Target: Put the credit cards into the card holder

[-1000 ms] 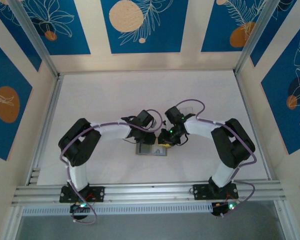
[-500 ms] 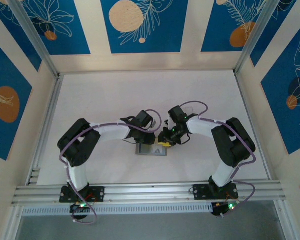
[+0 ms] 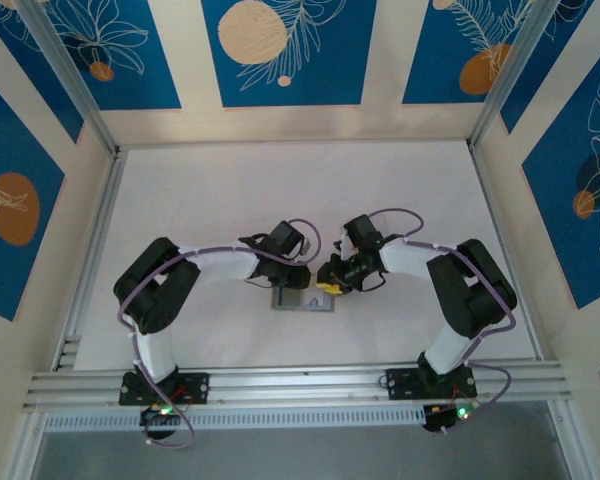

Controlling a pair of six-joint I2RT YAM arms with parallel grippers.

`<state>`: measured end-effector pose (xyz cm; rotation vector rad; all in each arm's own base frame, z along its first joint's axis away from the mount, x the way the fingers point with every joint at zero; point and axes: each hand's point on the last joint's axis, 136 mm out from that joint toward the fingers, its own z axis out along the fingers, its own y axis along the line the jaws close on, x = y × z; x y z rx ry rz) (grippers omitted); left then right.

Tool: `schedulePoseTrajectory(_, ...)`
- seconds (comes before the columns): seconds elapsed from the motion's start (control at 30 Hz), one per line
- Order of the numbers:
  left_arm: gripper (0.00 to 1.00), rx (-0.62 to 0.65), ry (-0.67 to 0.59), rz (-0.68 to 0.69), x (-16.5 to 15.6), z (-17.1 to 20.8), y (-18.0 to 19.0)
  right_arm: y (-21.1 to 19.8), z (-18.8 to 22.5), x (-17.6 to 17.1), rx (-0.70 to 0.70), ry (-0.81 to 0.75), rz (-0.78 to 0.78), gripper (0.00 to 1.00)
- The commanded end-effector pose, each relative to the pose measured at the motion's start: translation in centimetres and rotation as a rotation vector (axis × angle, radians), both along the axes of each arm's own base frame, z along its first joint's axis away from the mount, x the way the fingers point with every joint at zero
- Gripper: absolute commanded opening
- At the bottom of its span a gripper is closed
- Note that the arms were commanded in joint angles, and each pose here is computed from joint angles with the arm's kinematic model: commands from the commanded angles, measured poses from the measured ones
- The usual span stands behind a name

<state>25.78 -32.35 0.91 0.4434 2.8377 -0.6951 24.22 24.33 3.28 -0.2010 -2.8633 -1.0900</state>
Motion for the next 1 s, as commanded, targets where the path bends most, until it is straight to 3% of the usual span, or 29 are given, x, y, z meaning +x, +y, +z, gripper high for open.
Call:
schedulePoseTrajectory(0.0,0.19,0.217,0.188,-0.005,-5.0,-7.5,4.6,2.8,4.1,1.5,0.165,-0.126,0.048,0.30)
schedulePoseTrajectory(0.37,0.18,0.229,0.203,-0.003,-5.4,-8.3,5.1,3.9,3.7,1.4,0.193,-0.134,0.068,0.31)
schedulePoseTrajectory(0.5,0.19,0.215,0.207,-0.006,-5.6,-8.2,4.9,4.2,1.9,0.8,0.071,-0.157,0.107,0.31)
schedulePoseTrajectory(0.63,0.18,0.185,0.223,-0.005,-5.8,-8.3,4.4,5.2,1.0,0.0,0.071,-0.182,0.143,0.31)
schedulePoseTrajectory(0.97,0.19,0.195,0.230,0.005,-6.0,-8.5,5.2,1.9,-1.3,0.1,-0.287,-0.217,0.159,0.31)
